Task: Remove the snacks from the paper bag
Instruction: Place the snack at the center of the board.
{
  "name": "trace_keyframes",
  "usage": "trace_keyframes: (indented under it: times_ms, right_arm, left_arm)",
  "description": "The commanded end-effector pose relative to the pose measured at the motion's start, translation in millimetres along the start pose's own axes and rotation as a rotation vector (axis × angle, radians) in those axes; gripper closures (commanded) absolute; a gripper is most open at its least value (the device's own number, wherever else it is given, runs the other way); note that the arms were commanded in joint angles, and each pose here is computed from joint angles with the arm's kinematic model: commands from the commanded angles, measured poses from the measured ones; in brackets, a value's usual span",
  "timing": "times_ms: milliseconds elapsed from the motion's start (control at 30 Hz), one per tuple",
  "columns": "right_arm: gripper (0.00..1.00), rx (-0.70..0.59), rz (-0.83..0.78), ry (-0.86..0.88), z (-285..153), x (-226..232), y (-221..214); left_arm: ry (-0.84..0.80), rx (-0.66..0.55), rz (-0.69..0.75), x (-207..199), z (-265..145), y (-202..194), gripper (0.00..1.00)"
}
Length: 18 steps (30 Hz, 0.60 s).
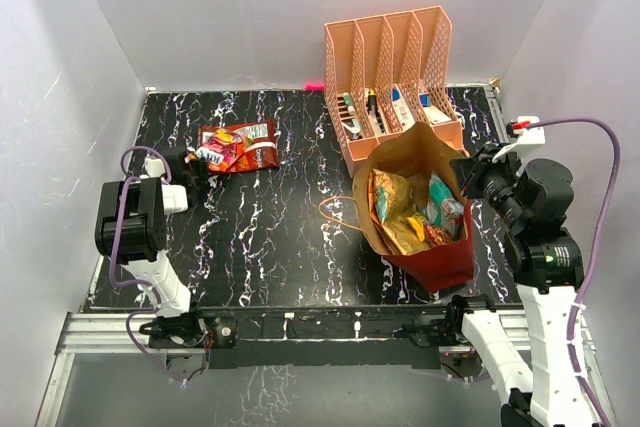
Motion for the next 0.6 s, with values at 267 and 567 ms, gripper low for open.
trace_keyframes:
  times_ms: [267, 567]
  right_arm:
    - [0.92, -0.073, -0.033, 0.014, -7.0, 5.6, 19.4]
    - [0.93, -0.084, -0.272, -0.254, 0.9, -25.6, 38.3]
  left_arm:
    - [-0.089, 0.110, 0.081, -14.1, 1.4, 16.3, 0.88]
    - [0.083, 0.341, 0.334, -23.1, -24.5, 19.9, 0.14]
Point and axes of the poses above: each gripper's point midway between its finger pads, its own z axis out along the fingers, its own x axis along the line the jaws close on, y = z × x, the point moved 9 cm from there along -z, back along the fingers, and after that the axes turned 3 degrees about z, right-handed, at the moved point
